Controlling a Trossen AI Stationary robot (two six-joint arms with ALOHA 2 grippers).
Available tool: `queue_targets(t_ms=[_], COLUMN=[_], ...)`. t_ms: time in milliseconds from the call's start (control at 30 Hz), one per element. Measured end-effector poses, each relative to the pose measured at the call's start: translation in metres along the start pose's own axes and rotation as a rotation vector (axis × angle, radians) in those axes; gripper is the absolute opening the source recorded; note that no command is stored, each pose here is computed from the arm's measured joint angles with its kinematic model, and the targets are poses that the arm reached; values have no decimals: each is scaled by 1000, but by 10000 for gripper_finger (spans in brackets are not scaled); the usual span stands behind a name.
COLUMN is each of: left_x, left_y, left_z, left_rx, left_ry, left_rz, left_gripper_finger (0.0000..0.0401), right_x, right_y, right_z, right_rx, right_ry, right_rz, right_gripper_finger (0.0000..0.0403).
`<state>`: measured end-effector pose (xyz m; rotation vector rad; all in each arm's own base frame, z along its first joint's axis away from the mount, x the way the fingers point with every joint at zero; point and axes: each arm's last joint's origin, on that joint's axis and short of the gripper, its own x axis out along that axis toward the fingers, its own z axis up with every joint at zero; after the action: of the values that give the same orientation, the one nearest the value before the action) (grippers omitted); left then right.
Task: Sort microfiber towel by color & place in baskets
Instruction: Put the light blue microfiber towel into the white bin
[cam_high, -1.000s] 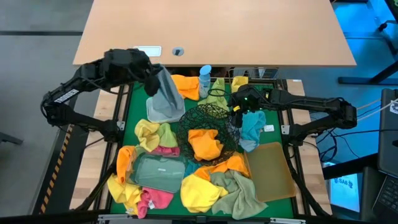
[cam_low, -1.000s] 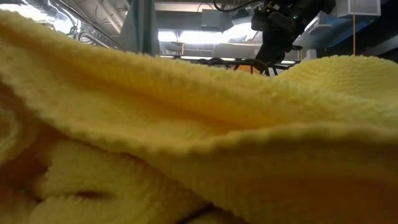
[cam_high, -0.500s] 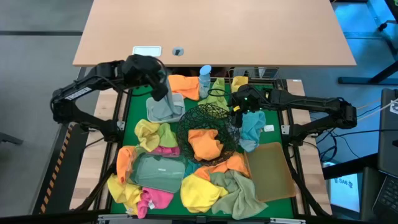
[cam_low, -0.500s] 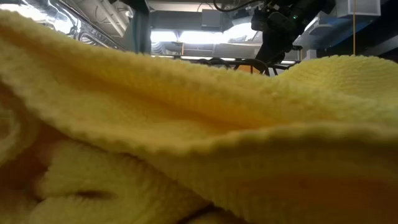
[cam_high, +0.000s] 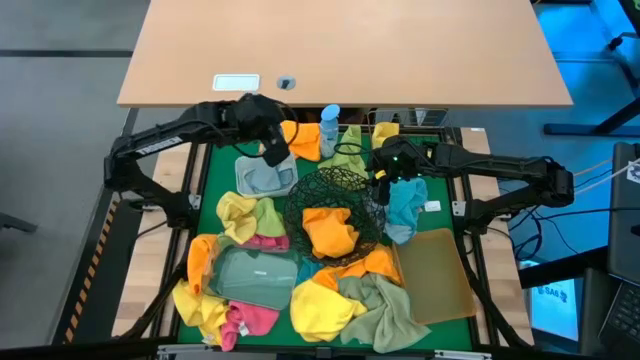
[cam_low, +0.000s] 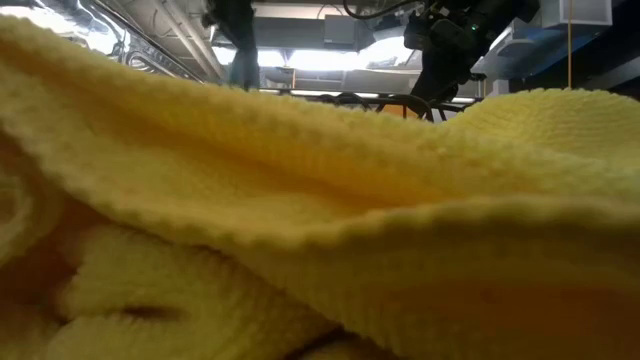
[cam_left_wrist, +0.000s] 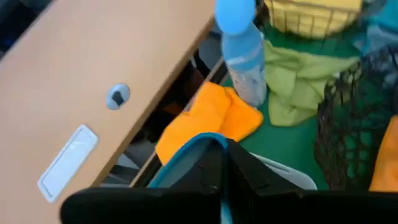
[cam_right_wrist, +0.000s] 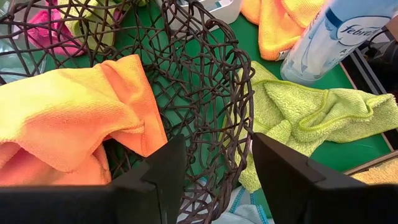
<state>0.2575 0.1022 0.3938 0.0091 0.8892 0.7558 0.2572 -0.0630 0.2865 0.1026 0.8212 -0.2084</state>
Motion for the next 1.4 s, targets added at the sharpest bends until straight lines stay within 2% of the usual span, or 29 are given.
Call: queue_targets(t_ms=[133,267,600,733,1033,1400], left_x=[20,38,76,89,105,106], left_y=[-4,-9,-29,-35,-42,-42], left_z=[2,-3,-56,-80,-118,-126], left_rx=[39,46,98,104,110,98], left_ry=[59,114,344,438,589,631], left_rz=[-4,-66,-148,-141,-116,-103], left_gripper_finger=[0,0,0,0,0,2], right_x=[0,0,0,0,0,0], right_y=[0,0,0,0,0,0], right_z=[0,0,-1,-1,-1,-1], right_rx=[0,0,0,0,0,0], right_ry=[1,0,6,6,6,6], right_rz=[0,0,0,0,0,0], right_gripper_finger=[183,183,183,183,183,183])
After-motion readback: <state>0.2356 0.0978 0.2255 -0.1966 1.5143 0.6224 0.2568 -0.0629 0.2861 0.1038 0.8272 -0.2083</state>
